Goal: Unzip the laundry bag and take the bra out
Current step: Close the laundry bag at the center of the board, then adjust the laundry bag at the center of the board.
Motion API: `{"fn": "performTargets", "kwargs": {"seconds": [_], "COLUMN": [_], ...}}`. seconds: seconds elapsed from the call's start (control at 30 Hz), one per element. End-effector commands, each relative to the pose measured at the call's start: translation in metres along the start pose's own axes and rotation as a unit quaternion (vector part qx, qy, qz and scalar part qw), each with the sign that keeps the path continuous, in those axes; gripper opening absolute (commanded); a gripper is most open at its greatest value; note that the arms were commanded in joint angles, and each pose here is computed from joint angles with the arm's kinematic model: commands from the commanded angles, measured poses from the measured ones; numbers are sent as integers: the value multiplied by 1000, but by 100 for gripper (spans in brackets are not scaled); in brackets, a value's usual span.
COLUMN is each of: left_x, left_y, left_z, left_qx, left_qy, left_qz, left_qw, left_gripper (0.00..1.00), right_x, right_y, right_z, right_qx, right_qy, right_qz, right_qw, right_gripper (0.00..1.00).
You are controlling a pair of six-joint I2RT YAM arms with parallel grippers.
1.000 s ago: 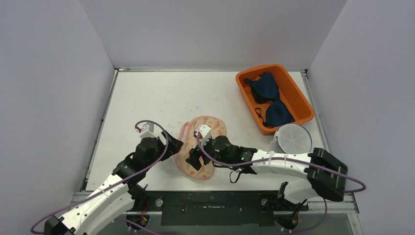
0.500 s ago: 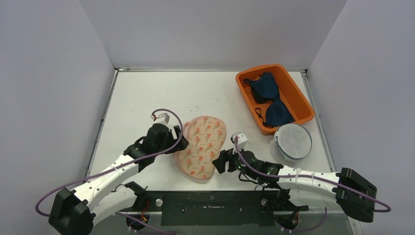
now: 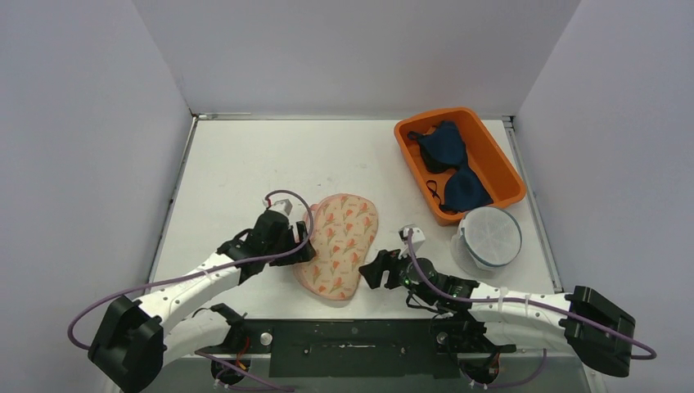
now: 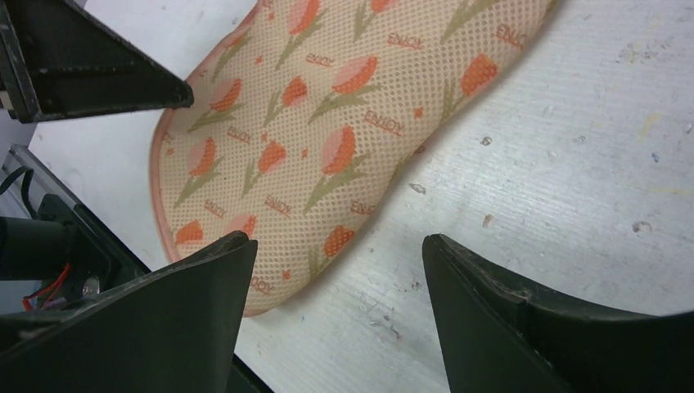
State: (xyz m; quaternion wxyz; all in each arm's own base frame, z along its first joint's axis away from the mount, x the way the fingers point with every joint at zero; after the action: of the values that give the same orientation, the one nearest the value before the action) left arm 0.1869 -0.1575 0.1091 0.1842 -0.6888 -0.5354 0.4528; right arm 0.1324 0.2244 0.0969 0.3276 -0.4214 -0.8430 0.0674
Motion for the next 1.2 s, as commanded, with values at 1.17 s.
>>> {"fn": "performTargets", "kwargs": {"seconds": [1.17], "left_x": [-61], "left_y": [-2], "left_z": [-31], "left_qx": [-61], "left_qy": [-153], "left_qz": [184], "left_qw": [969], "left_gripper": [58], "right_x": [-10], "right_y": [2], "right_z": [-33], "right_qx": [-54], "right_qy": [77], "right_qz": [52], "right_qw": [994], "right_gripper": [70]}}
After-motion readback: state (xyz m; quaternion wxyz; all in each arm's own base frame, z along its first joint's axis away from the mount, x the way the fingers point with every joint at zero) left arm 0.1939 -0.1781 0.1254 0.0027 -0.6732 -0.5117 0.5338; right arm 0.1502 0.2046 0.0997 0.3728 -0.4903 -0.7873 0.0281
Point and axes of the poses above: each gripper's point midway between its finger pads, its own y axis out along the fingers, its own x axis along the line the jaws close on, z = x × y, the point moved 5 cm from there along -y, back along the fingers, and after that the axes turned 1 degree about -y, right-handed, at the moved point
